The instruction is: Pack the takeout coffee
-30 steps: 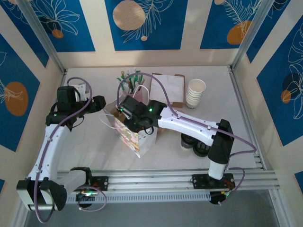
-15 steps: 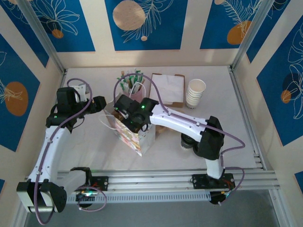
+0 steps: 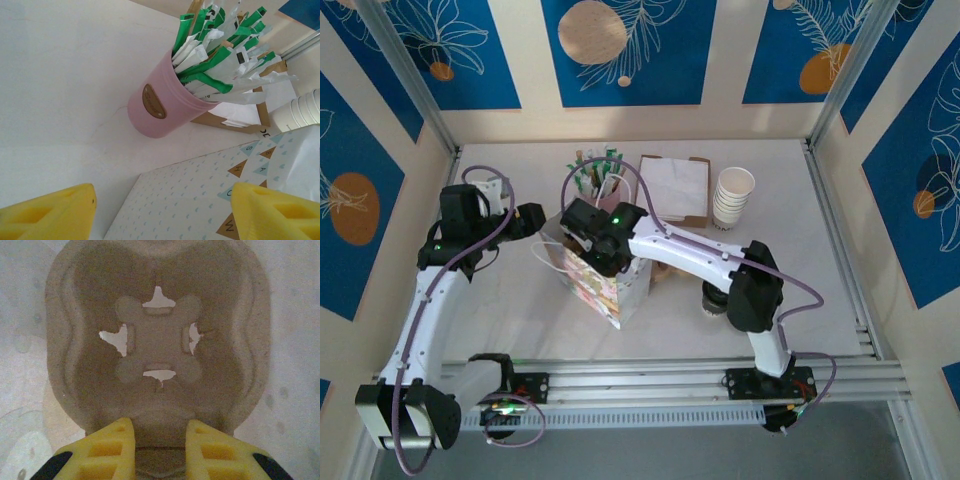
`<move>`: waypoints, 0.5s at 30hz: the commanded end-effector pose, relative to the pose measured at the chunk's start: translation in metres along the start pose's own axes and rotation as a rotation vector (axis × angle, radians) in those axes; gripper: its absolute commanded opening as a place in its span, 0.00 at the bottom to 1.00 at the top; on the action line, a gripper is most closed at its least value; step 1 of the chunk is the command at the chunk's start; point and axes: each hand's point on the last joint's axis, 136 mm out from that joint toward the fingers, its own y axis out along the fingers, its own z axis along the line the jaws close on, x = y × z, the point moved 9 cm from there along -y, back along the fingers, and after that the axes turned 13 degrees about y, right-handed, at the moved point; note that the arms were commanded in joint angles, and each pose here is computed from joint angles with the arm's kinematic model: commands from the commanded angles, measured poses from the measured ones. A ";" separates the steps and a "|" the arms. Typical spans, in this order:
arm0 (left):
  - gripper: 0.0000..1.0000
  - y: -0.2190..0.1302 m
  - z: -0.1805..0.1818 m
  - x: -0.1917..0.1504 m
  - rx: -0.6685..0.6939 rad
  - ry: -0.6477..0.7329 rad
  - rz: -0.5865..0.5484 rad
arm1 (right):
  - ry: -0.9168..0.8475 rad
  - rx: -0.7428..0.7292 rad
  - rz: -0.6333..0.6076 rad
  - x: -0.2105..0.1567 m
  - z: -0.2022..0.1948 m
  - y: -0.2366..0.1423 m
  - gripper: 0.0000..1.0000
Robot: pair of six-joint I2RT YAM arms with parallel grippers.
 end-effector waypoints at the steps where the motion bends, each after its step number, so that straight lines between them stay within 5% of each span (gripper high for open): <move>1: 0.72 -0.003 0.000 0.000 -0.019 -0.005 -0.023 | -0.003 0.022 0.034 0.002 0.001 0.007 0.03; 15: 0.72 -0.002 0.000 -0.001 -0.021 -0.006 -0.021 | 0.043 0.045 0.071 0.001 0.000 0.034 0.04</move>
